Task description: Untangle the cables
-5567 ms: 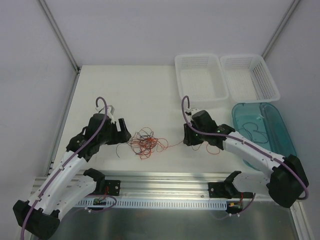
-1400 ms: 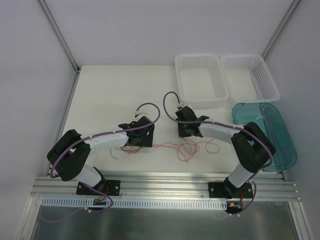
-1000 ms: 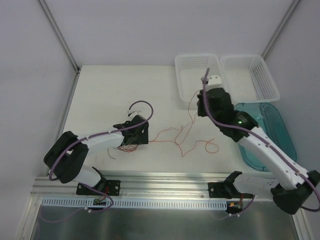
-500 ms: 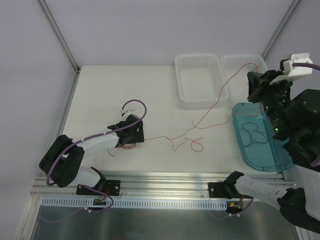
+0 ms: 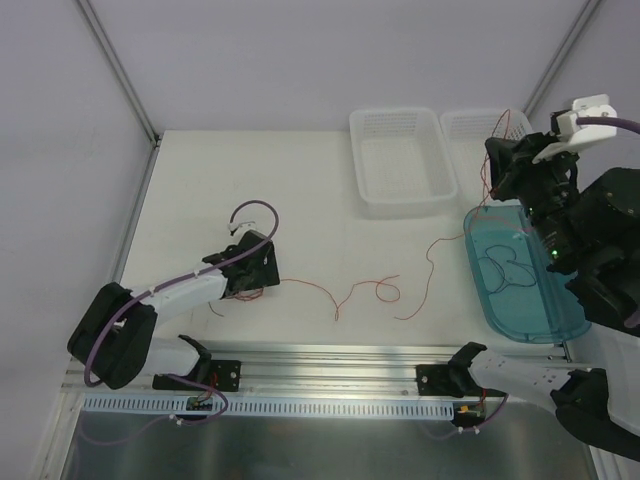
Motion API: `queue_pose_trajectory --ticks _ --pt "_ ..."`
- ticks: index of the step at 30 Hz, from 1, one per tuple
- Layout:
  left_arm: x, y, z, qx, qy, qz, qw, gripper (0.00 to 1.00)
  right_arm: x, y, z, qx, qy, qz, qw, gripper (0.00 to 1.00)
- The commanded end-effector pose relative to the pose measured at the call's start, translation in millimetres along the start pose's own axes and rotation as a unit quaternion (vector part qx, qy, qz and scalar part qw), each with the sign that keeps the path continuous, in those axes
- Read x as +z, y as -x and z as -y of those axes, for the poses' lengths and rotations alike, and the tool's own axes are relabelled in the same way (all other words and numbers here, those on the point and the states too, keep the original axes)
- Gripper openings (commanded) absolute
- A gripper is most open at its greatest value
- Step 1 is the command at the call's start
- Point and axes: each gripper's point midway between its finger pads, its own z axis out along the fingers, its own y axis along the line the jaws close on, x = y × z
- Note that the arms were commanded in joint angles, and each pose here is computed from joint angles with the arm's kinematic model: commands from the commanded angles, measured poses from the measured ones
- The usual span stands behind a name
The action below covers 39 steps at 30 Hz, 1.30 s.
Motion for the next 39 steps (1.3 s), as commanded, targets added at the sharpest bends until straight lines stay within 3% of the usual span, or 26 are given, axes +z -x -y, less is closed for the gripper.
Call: queue_pose_trajectory --ticks 1,4,8,14,23,31,34,39 --pt "-14 -6 -6 -0.012 -0.011 -0.011 1.0 0.81 17 -27 -14 -0.01 0.011 -0.037 0.999 0.01" --pt "-33 9 5 -0.016 -0.051 0.011 0.999 0.83 24 -39 -17 -0.017 0.009 -0.051 0.999 0.01" --pt "-65 32 19 -0.01 -0.101 0.042 0.994 0.99 35 -53 -18 -0.026 0.0 -0.064 0.998 0.01" --pt "-111 65 27 0.017 -0.136 0.073 0.988 0.99 58 -47 -22 -0.035 0.0 -0.067 0.997 0.01" --pt "-140 88 15 0.049 -0.143 0.065 0.986 0.99 98 24 -24 -0.068 -0.011 0.014 0.998 0.01" --pt "-118 77 -20 0.076 -0.073 0.066 0.992 0.99 158 63 -14 -0.135 -0.064 0.117 0.982 0.01" --pt "-108 68 -29 0.084 -0.053 0.055 0.994 0.99 189 53 -7 -0.147 -0.076 0.117 0.979 0.01" --pt "-106 71 -36 0.084 -0.037 0.063 0.994 0.99 254 -20 13 -0.146 -0.082 0.056 0.984 0.02"
